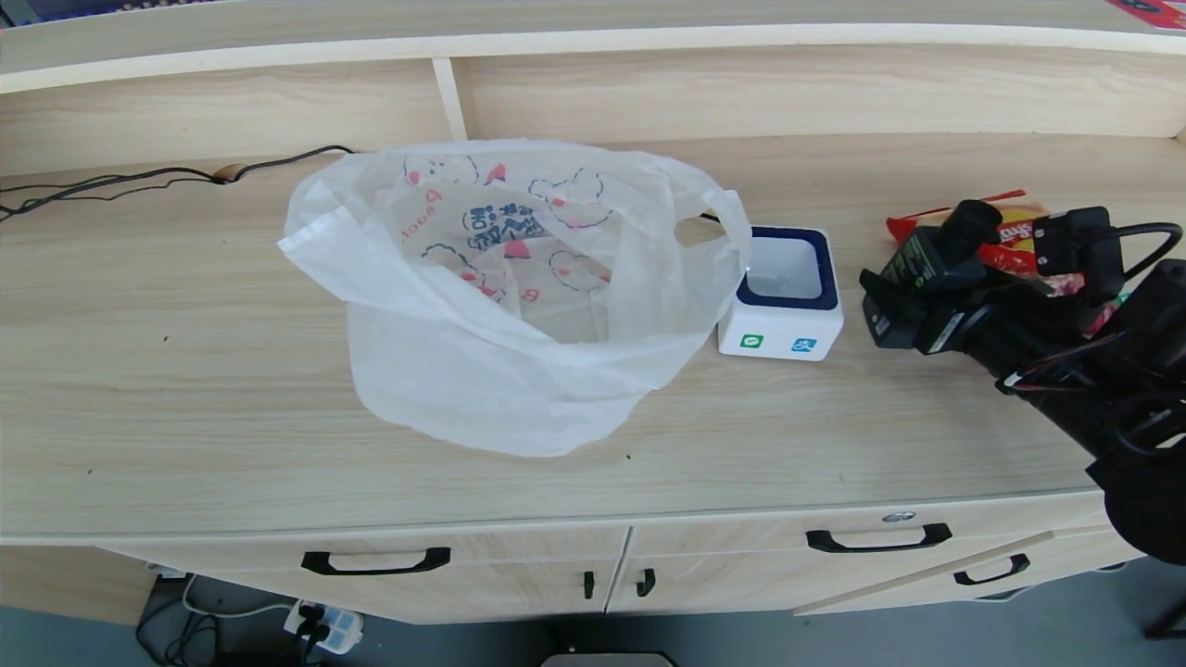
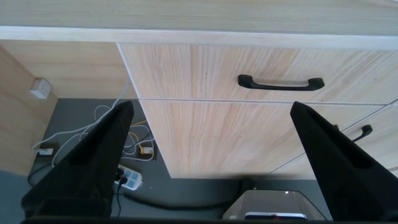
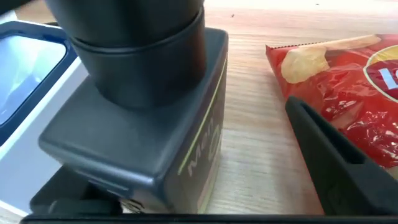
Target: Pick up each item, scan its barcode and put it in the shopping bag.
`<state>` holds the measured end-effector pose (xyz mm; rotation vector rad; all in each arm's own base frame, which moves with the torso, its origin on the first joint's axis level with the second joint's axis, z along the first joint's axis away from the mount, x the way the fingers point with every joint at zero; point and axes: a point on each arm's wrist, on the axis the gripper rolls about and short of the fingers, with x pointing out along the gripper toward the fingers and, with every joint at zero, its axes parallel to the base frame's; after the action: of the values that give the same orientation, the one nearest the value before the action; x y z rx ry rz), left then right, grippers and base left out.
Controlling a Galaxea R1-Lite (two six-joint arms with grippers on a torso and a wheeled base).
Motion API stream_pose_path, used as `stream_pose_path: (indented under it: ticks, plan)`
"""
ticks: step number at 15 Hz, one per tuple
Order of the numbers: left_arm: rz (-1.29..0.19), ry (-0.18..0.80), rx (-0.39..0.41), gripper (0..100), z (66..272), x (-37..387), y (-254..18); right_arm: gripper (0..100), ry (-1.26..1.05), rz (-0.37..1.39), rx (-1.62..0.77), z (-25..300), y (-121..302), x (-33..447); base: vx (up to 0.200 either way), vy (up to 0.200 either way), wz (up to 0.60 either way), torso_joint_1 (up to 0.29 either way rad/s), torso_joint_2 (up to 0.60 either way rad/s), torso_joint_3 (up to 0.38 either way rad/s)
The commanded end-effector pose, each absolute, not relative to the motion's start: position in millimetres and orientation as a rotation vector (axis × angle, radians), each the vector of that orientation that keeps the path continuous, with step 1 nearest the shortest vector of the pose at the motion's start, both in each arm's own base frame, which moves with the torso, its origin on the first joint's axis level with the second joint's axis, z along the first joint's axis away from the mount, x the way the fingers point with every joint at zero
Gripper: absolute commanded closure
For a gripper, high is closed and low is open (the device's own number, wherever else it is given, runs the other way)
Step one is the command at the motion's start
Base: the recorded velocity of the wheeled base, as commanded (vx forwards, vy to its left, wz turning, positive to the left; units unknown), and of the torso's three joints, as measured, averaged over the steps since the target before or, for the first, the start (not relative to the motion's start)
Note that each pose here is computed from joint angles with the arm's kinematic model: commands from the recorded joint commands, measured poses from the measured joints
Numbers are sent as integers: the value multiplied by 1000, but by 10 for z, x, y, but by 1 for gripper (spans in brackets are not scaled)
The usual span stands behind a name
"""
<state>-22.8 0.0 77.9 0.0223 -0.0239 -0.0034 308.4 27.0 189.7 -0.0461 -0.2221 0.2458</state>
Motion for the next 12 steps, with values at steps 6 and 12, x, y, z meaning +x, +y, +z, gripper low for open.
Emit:
stream_pose_path:
  ticks: [6, 12]
  plan:
    - [-3, -23, 21, 0, 780, -227, 0, 100, -236, 250, -45, 1894, 278, 3092, 0, 0, 0, 0, 0, 0]
    - [-3, -23, 20, 0, 780, -227, 0, 100, -343, 331, -26, 2211, 476, 2781, 0, 0, 0, 0, 0, 0]
